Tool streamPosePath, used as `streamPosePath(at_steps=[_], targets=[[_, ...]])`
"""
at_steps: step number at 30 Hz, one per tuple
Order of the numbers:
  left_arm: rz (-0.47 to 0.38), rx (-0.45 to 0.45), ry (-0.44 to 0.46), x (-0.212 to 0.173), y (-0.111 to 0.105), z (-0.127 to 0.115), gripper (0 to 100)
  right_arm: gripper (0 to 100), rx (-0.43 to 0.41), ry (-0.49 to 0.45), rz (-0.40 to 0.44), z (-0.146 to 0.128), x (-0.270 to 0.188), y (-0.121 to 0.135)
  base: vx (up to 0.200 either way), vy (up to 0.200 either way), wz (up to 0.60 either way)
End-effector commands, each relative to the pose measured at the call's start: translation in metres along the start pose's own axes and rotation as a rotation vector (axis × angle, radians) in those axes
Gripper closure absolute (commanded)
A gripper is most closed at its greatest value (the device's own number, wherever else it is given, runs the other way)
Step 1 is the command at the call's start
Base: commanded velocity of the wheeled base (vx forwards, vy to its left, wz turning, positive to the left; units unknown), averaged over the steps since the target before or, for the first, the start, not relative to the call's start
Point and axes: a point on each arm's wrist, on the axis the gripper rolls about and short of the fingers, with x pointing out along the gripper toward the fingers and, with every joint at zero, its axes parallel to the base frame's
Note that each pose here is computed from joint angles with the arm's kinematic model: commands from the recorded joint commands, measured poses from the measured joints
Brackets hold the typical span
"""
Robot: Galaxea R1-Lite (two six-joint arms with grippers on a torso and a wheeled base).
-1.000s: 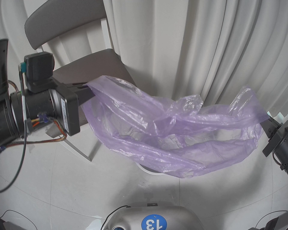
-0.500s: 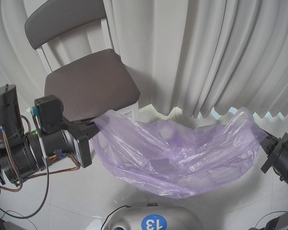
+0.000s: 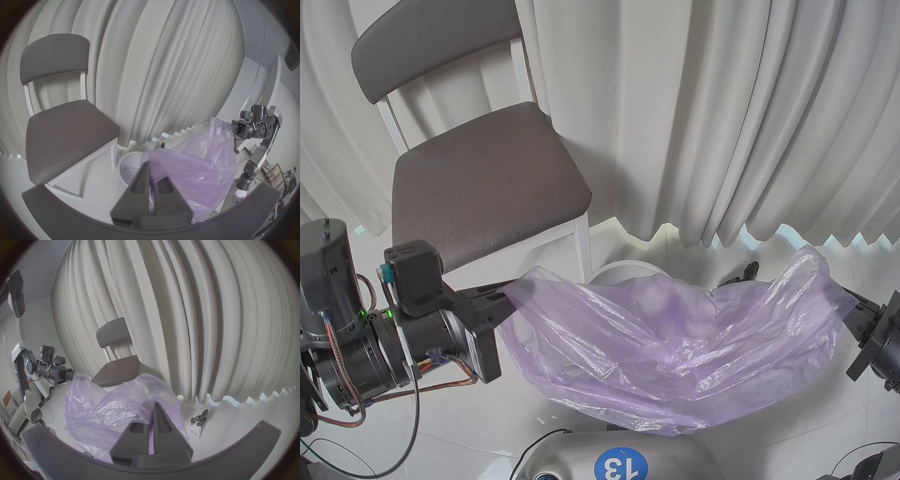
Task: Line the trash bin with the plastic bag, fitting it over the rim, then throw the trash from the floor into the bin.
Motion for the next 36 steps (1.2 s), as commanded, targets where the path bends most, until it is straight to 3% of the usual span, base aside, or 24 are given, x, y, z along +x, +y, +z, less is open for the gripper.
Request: streamPosePath(at_steps=[1,6,9,14,22,26,36], targets=[[-0.036,-0.025,0.058,0.011,-0.007,-0.011,100,100,-0.004,0.027,0.028,-0.005,0.003,0.002,0.0,0.0,0.0],[-0.108,-0.093,0.068,0.024,-0.023,-0.022,100,100,0.026,0.081,0.095,-0.008,0.023,0.01,0.0,0.0,0.0],[-0.108,-0.1,0.038,0.044,-0.026,-0.027,100,100,0.082,0.108,0.132,-0.006,0.043,0.021,0.0,0.0,0.0],[-0.121,-0.098,0.028,0.063,-0.029,-0.035,100,100,0.083,0.185,0.168,-0.017,0.065,0.03,0.0,0.0,0.0],[-0.135,-0.129,0.007,0.103,-0.04,-0.057,100,100,0.082,0.195,0.18,-0.023,0.075,0.035,0.0,0.0,0.0],[-0.141,-0.133,-0.037,0.111,-0.041,-0.059,100,100,0.079,0.2,0.198,-0.023,0.076,0.038,0.0,0.0,0.0],[-0.122,-0.166,-0.043,0.125,-0.039,-0.067,100,100,0.063,0.263,0.201,-0.036,0.094,0.046,0.0,0.0,0.0]])
